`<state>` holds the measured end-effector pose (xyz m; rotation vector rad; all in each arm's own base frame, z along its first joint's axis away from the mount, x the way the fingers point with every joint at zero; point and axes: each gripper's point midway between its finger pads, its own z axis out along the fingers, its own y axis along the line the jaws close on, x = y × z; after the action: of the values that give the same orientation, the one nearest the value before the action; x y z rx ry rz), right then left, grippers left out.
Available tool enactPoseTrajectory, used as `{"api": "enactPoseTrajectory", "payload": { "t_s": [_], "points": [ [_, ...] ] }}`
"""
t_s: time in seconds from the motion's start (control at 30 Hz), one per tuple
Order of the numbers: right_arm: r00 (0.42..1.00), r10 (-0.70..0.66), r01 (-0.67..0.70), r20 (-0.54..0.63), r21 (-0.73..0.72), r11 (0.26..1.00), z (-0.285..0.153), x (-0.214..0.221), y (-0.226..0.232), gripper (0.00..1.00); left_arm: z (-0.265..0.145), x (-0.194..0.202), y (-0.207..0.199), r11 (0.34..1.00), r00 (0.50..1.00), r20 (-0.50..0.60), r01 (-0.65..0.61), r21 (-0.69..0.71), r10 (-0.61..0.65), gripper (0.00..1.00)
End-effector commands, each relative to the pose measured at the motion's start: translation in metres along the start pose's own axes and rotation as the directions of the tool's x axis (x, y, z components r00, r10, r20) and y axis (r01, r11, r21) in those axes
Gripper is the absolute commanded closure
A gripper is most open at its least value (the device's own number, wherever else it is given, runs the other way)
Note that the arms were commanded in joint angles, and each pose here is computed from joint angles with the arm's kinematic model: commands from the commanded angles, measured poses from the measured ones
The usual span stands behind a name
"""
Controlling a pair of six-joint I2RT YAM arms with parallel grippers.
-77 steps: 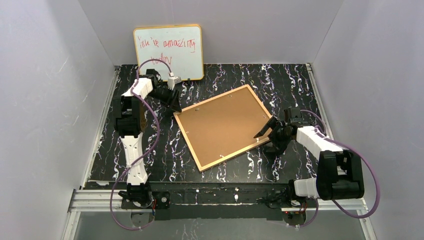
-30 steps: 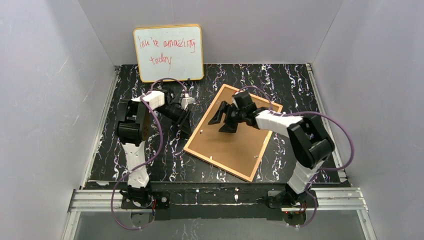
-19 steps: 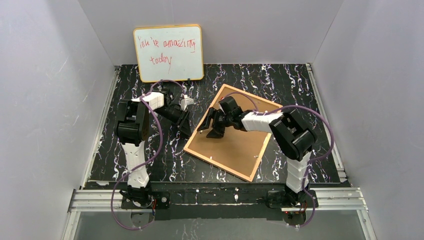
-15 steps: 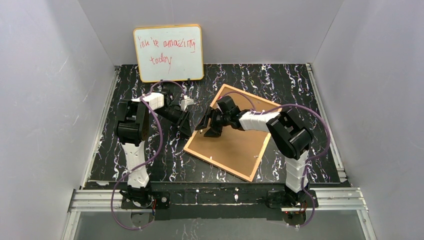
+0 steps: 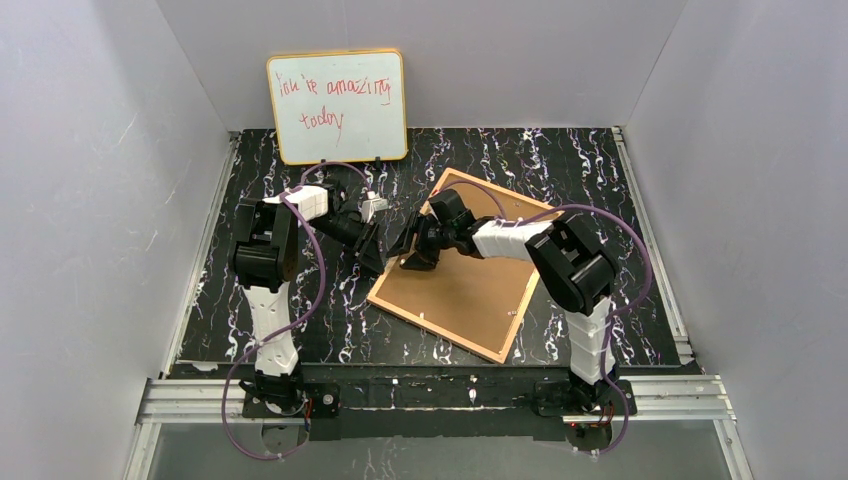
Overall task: Put the photo into the frame
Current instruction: Install the photo frame at the center of the board.
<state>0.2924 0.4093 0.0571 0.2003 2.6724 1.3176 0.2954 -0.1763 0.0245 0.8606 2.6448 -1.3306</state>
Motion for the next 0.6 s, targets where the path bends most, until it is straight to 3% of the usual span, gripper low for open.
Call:
{"api": "enactPoseTrajectory", "payload": {
  "t_s": [0.0,0.57],
  "points": [
    [0.999,-0.029,0.029,0.030,0.005,1.000,0.012,-0.011,0.000,0.35,0.007,0.020,0.013,0.998,0.997,-0.076,-0.008,-0.055,0.003,0.71],
    [0.993,-0.069,0.069,0.093,0.003,0.998,0.018,-0.029,0.002,0.37,0.010,0.025,0.010,0.998,0.996,-0.091,-0.018,-0.053,0.013,0.72]
  ]
}}
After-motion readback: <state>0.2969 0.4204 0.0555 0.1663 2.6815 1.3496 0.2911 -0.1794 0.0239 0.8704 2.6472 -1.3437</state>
